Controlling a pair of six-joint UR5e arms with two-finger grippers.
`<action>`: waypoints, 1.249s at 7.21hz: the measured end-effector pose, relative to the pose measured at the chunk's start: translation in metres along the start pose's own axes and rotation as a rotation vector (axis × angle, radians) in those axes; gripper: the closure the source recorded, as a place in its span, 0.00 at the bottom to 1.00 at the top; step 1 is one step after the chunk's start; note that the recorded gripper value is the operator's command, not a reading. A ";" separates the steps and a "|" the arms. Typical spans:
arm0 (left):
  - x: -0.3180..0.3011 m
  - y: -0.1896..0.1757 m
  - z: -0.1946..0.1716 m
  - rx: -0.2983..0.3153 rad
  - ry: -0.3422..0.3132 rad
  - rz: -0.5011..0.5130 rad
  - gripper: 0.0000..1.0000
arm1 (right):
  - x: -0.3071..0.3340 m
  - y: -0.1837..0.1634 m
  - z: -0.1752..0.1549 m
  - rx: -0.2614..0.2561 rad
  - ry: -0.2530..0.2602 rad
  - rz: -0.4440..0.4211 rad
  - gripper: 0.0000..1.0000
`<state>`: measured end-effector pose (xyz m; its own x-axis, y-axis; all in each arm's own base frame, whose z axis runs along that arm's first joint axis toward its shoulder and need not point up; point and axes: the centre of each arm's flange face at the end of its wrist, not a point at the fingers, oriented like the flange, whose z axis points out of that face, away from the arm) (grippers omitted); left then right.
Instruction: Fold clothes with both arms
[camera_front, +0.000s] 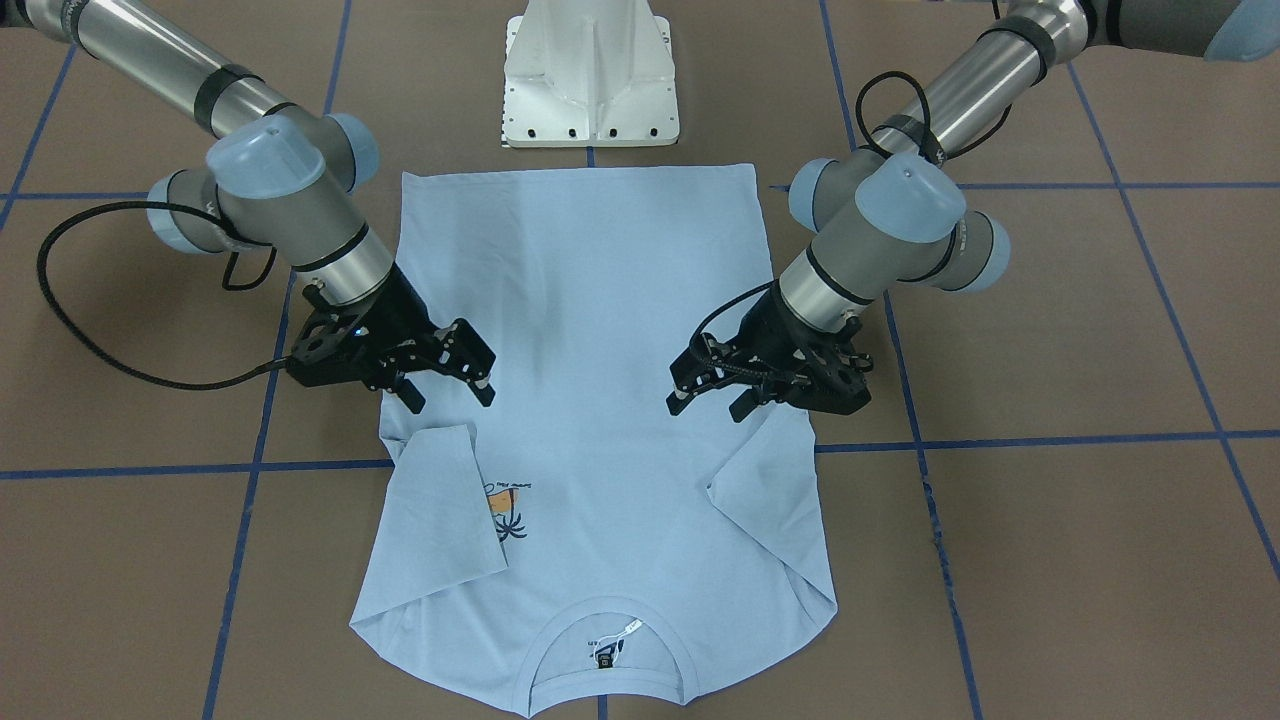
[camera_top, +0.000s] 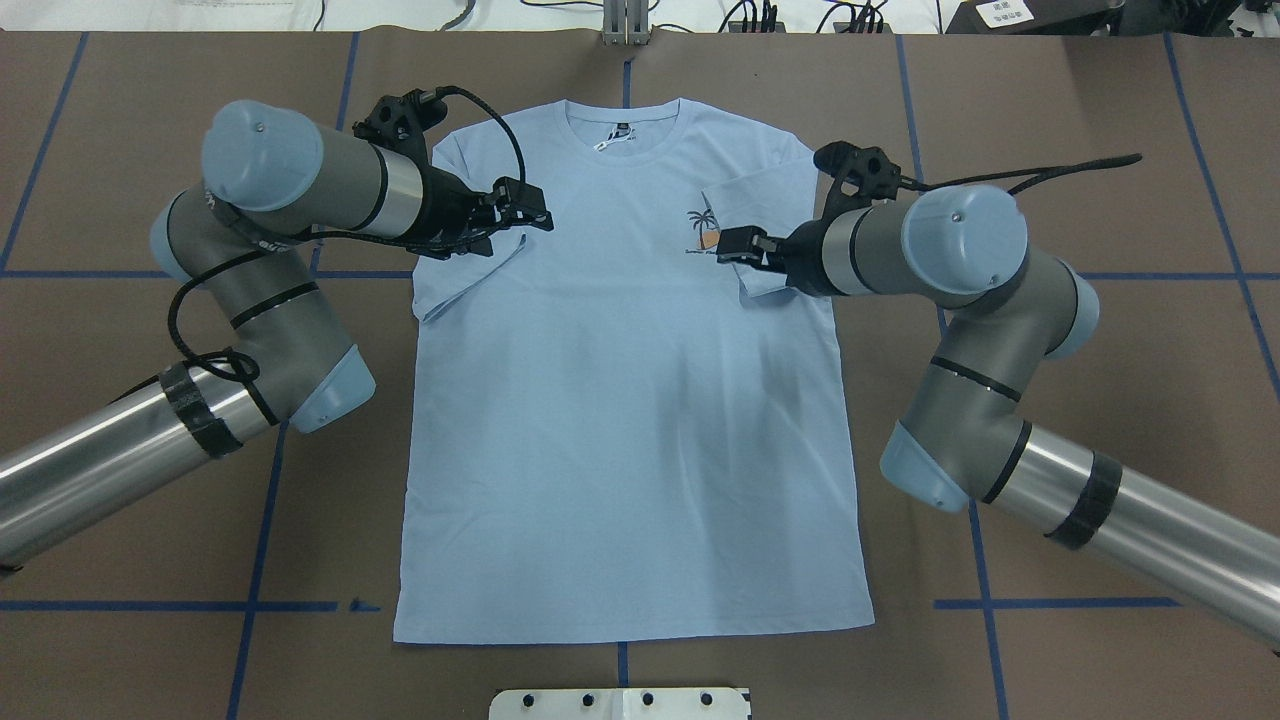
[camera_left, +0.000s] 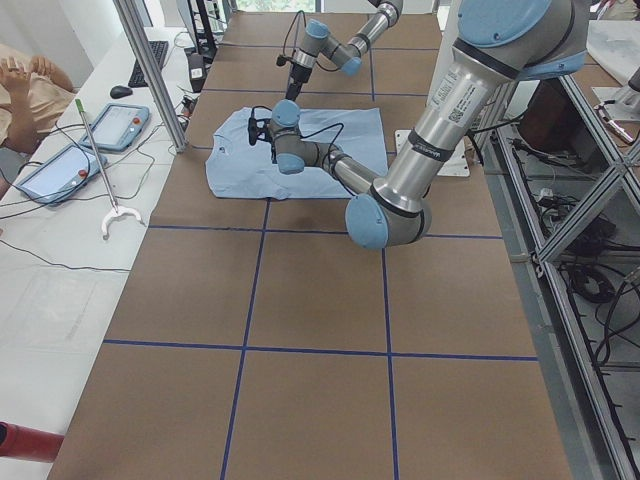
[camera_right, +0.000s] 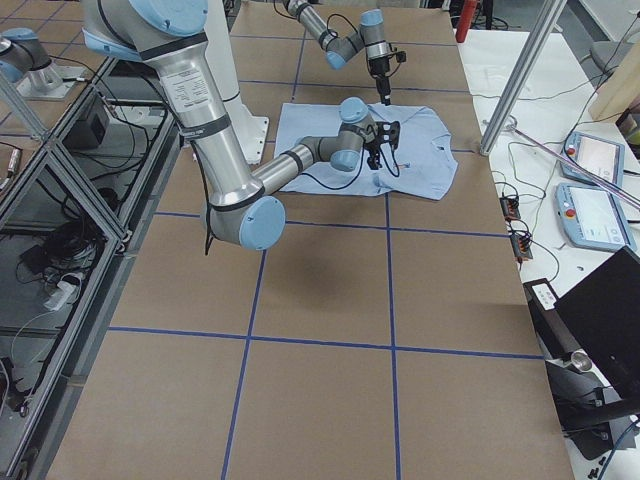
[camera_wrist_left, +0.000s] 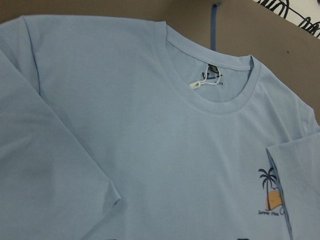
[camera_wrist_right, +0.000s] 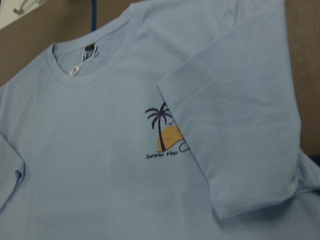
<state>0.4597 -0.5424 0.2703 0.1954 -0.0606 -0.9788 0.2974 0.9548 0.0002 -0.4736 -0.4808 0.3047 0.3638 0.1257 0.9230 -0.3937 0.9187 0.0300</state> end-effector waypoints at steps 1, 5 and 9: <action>-0.003 0.014 -0.018 -0.005 0.022 -0.009 0.08 | -0.016 0.041 -0.007 -0.035 0.031 0.036 0.01; -0.013 0.045 -0.062 -0.054 0.057 -0.019 0.01 | -0.011 0.208 -0.087 -0.073 0.193 0.167 0.04; -0.035 0.052 -0.071 -0.065 0.036 -0.051 0.01 | 0.044 0.269 -0.096 -0.019 0.294 0.229 0.11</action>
<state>0.4024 -0.4703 0.2903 0.1477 -0.1007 -0.9839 0.2448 0.9676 -0.0622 -0.4822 -0.1923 0.3163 0.4962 0.4289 0.7549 -0.4786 0.8605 -0.1743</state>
